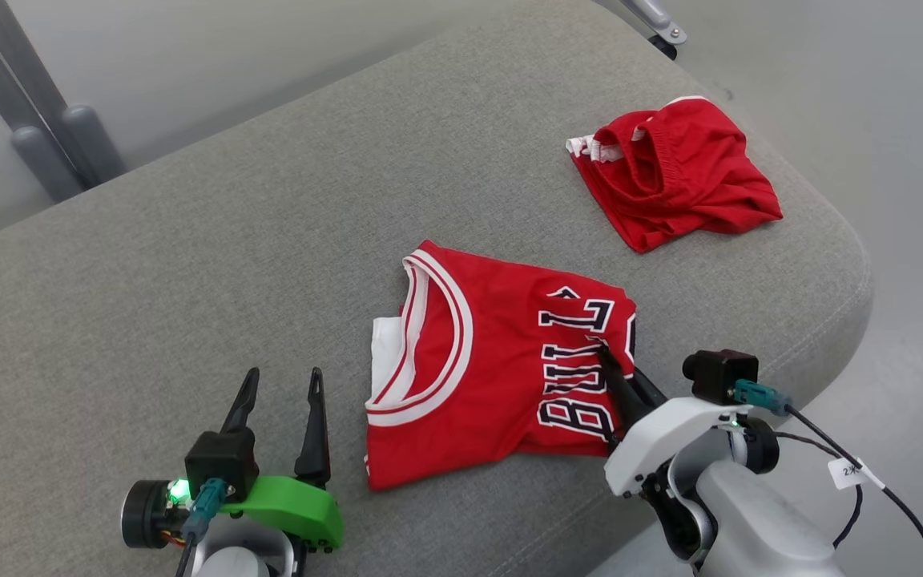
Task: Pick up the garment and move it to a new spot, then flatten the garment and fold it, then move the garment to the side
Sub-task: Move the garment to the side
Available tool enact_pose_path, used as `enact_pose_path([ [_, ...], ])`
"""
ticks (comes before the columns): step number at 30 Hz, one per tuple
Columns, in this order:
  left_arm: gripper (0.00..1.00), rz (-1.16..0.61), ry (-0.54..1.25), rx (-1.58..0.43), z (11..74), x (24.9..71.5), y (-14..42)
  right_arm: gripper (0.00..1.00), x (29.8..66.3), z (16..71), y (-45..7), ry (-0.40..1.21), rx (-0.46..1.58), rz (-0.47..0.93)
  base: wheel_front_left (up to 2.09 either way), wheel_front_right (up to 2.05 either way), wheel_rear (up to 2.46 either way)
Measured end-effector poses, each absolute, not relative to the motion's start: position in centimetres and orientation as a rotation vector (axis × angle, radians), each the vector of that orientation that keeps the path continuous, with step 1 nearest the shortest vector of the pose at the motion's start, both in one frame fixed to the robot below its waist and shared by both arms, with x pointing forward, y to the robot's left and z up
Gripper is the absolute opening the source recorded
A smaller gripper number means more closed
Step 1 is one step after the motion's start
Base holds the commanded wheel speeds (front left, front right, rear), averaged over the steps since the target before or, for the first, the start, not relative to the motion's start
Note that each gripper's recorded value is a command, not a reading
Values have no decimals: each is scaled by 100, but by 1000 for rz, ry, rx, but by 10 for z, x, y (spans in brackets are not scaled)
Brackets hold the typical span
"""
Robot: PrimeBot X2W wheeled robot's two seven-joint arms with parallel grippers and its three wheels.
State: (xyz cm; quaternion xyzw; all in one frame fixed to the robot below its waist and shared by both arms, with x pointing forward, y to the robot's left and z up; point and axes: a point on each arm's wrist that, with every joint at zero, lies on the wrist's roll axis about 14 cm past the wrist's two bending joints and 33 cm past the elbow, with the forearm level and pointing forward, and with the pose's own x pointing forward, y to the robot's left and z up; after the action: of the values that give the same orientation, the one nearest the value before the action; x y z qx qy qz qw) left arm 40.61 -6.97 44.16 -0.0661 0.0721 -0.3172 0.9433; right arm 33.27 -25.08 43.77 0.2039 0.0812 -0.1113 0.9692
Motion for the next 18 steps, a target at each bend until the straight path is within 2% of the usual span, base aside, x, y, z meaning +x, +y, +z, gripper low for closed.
enact_pose_path([
  [4,100,-643,156,-135,436,408,-70,0,341,448,-272,157,313,-228,0,0,0],
  [9,100,-618,157,-122,433,412,-59,0,371,484,-317,140,98,-214,0,0,0],
  [12,100,-579,157,-113,430,417,-44,0,392,497,-337,182,-32,-199,0,0,0],
  [18,100,-505,149,-108,428,429,-17,0,417,518,-399,258,-214,-281,0,0,0],
])
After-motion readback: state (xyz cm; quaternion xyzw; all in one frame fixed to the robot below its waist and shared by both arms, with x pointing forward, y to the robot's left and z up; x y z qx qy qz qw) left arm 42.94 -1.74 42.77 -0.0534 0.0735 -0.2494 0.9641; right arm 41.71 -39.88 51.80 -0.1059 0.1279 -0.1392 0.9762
